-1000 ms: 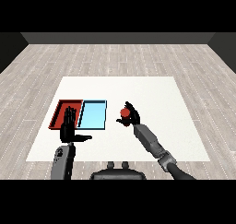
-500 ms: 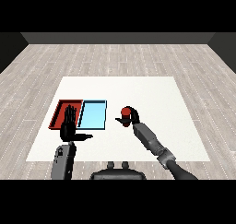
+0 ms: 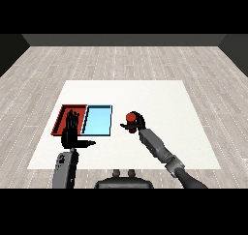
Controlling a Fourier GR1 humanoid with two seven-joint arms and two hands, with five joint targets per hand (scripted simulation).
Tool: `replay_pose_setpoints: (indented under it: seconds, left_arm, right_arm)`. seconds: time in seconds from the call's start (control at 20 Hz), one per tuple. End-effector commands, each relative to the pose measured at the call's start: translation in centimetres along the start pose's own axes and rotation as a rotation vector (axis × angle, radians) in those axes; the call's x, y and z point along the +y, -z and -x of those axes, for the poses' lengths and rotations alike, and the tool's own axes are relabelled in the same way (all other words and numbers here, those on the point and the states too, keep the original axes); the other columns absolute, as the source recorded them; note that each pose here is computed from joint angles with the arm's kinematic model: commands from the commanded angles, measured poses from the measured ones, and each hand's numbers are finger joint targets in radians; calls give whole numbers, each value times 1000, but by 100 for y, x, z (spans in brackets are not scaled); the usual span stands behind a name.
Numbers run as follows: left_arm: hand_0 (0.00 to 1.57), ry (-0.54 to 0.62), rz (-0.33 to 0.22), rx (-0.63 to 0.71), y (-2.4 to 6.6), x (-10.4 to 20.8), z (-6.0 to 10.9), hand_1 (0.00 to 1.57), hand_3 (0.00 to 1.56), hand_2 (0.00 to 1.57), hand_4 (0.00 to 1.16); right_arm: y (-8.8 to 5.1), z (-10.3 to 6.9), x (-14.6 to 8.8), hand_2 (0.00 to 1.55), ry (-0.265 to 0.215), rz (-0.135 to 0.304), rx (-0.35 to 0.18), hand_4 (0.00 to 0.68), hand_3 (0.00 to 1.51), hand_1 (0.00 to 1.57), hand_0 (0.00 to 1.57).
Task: Pick the red can and put it in the red box
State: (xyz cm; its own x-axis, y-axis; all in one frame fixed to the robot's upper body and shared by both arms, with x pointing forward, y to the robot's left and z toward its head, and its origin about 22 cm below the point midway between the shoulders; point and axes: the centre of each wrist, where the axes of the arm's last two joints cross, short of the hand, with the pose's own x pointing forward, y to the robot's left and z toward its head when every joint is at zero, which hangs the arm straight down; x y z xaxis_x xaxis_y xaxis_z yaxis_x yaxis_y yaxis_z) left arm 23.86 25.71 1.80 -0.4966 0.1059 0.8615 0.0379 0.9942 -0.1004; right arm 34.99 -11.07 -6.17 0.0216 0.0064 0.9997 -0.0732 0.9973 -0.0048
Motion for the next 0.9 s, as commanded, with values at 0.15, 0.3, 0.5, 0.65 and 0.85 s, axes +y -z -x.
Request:
replay_pose_setpoints:
  seconds: [0.15, 0.3, 0.5, 0.65, 0.85]
  left_arm:
    - [0, 5, 12, 6, -14, 3, -68, 0, 0, 0, 0]
    - [0, -23, 11, 1, -130, 75, 90, 0, 0, 0, 0]
    - [0, 1, 19, 15, 63, -133, -38, 0, 0, 0, 0]
    - [0, 26, 28, 6, -136, -137, 126, 0, 0, 0, 0]
    - [0, -33, 108, 23, 86, -342, -90, 0, 0, 0, 0]
  right_arm:
    - [78, -217, 36, 1469, -2, 28, -109, 581, 1388, 1539, 1539]
    - [69, -318, -128, 1468, -4, 14, -125, 586, 1381, 1544, 1544]
    - [1, -379, -7, 1458, 27, 14, -188, 583, 1380, 1539, 1539]
    - [5, -652, -113, 1460, 4, 35, -238, 608, 1383, 1515, 1515]
    - [-181, -1106, -78, 1469, 64, 37, -388, 641, 1408, 1514, 1514]
